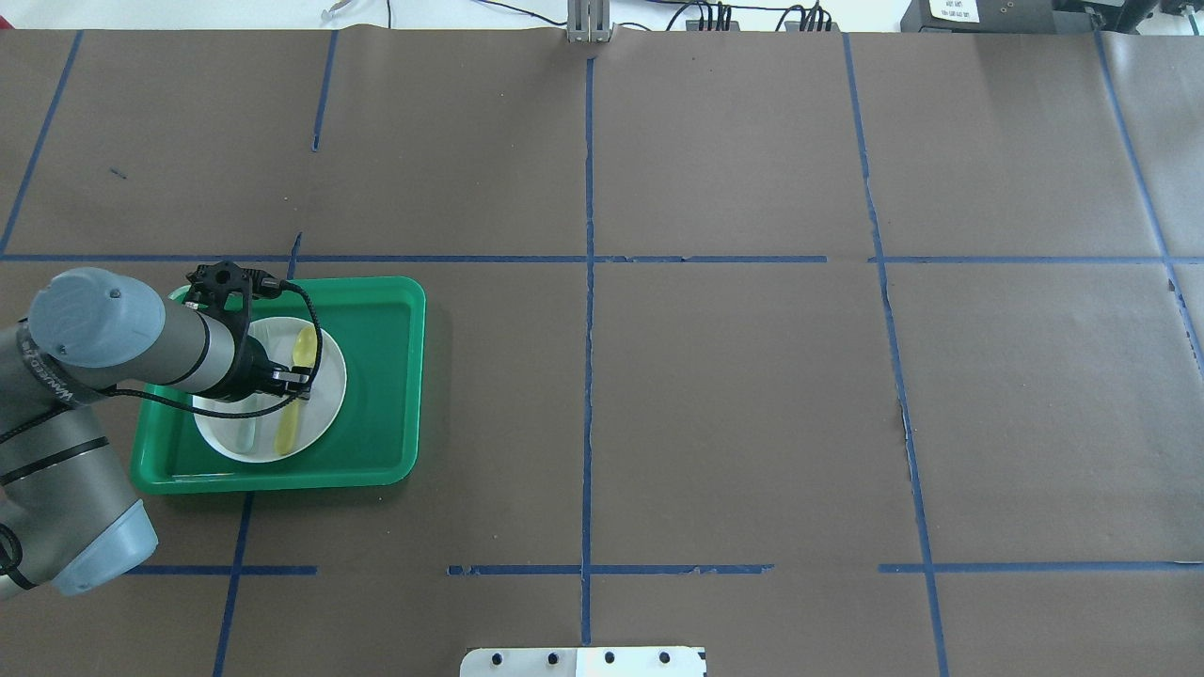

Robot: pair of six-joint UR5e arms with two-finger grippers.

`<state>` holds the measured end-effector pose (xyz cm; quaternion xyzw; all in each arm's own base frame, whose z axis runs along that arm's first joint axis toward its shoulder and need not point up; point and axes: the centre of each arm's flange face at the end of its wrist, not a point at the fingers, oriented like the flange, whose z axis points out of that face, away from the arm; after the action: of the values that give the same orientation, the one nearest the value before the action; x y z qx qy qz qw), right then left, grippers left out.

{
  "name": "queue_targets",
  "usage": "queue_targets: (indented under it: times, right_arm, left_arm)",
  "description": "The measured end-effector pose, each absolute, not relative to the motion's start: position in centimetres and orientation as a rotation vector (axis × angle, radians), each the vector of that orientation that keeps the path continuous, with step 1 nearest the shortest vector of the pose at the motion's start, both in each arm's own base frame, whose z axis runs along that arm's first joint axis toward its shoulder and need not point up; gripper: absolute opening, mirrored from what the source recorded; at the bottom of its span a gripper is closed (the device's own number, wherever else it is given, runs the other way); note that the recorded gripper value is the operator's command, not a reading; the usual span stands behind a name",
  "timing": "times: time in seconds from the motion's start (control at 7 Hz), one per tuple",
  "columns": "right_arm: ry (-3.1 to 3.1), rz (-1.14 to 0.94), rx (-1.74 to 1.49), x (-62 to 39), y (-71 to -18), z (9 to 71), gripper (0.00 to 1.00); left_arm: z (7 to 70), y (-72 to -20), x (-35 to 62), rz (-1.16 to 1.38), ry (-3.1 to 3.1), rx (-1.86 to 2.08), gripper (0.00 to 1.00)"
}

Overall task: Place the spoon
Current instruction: 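Carry the yellow spoon off the plate and lower it beside the plate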

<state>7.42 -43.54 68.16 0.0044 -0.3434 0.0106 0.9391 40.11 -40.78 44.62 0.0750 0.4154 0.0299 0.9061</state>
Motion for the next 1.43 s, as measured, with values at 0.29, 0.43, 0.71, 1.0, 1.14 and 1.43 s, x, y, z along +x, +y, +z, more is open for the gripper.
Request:
queue_targets:
  times: [0.29, 0.43, 0.71, 1.0, 1.14, 1.43]
  right_arm:
    - [-0.701, 0.022, 0.008, 7.4, -43.5, 68.2, 1.0]
    - [-0.701, 0.023, 0.008, 7.4, -43.5, 68.2, 1.0]
    - [-0.701, 0.023, 0.008, 7.4, -43.5, 68.2, 1.0]
    - [-0.701, 0.023, 0.008, 7.4, -43.5, 68.2, 1.0]
    - [-0.701, 0.023, 0.009, 7.4, -43.5, 68.2, 1.0]
    - [-0.701, 0.023, 0.008, 7.4, -43.5, 68.2, 1.0]
  left_arm:
    - [44.3, -40.8, 39.7, 0.058, 0.862, 0.158, 0.0]
    - [43.7, -40.8, 39.1, 0.057, 0.869, 0.165, 0.0]
    - [40.7, -41.7, 38.4, 0.021, 0.845, 0.149, 0.0]
    - [37.0, -43.6, 41.4, -0.061, 0.84, 0.105, 0.0]
    - [36.1, -44.1, 43.7, -0.083, 0.84, 0.082, 0.0]
    - [35.8, -44.0, 45.9, -0.087, 0.834, 0.063, 1.0]
